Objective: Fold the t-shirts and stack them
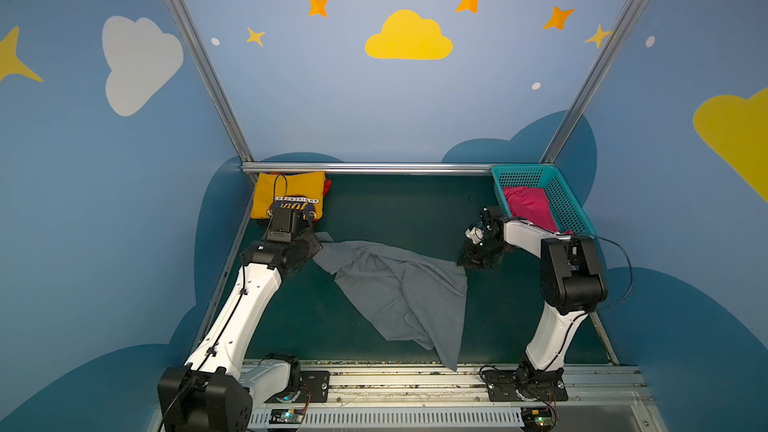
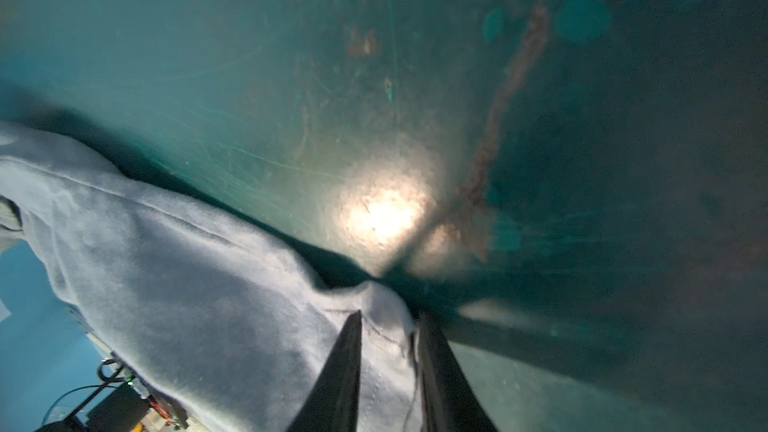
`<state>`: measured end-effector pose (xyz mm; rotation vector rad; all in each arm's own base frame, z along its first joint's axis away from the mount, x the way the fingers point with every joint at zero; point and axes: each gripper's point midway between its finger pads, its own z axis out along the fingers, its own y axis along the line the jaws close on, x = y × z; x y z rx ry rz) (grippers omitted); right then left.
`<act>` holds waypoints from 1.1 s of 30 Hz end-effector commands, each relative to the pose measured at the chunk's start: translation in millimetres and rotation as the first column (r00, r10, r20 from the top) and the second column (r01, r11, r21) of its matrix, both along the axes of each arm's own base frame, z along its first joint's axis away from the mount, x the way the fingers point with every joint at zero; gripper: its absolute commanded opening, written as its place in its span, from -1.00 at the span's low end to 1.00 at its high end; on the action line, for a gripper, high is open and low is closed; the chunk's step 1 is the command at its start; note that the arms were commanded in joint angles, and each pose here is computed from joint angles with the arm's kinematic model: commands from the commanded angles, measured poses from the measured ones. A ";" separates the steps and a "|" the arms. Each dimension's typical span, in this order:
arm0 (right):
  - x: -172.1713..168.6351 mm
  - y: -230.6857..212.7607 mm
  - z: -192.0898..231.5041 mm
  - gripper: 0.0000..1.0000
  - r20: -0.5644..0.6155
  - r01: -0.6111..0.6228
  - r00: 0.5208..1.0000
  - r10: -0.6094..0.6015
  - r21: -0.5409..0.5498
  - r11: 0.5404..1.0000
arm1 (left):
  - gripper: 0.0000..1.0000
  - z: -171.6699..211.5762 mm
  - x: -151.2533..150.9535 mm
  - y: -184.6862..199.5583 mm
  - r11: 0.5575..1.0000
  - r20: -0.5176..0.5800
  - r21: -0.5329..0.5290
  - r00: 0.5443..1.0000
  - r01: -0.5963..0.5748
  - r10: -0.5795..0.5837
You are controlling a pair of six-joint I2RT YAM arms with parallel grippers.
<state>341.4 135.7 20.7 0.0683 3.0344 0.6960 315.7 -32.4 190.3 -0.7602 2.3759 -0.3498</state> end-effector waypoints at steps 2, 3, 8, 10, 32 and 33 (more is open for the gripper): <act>-4.3 1.4 -7.2 -0.78 -0.031 -0.010 0.999 0.010 -0.007 1.000 | -0.90 4.5 -5.6 1.4 1.000 0.008 0.001 1.000 0.001 -0.001; -5.2 1.2 -7.7 -0.88 -0.036 -0.011 0.999 0.010 -0.011 1.000 | -0.90 4.4 -5.4 1.4 1.000 0.008 0.003 1.000 0.001 -0.002; -0.5 -0.8 9.3 -1.00 0.005 -0.021 1.000 0.021 -0.022 1.000 | -0.90 8.7 -4.2 2.9 1.000 0.018 0.015 1.000 0.003 -0.004; 5.6 -1.8 28.9 -1.00 0.055 -0.025 0.998 0.027 -0.026 0.999 | -0.90 15.7 -1.3 4.1 1.000 0.033 0.027 0.999 0.006 -0.007; 6.4 -19.7 394.0 -1.00 0.834 -0.036 0.552 0.009 0.014 0.999 | -0.90 323.3 4.3 -13.4 0.992 0.741 0.031 0.664 0.119 -0.103; -2.1 -20.1 401.0 -1.00 0.847 -0.040 0.531 0.006 0.018 0.999 | -0.90 328.0 -3.4 -14.6 0.991 0.755 0.025 0.648 0.130 -0.104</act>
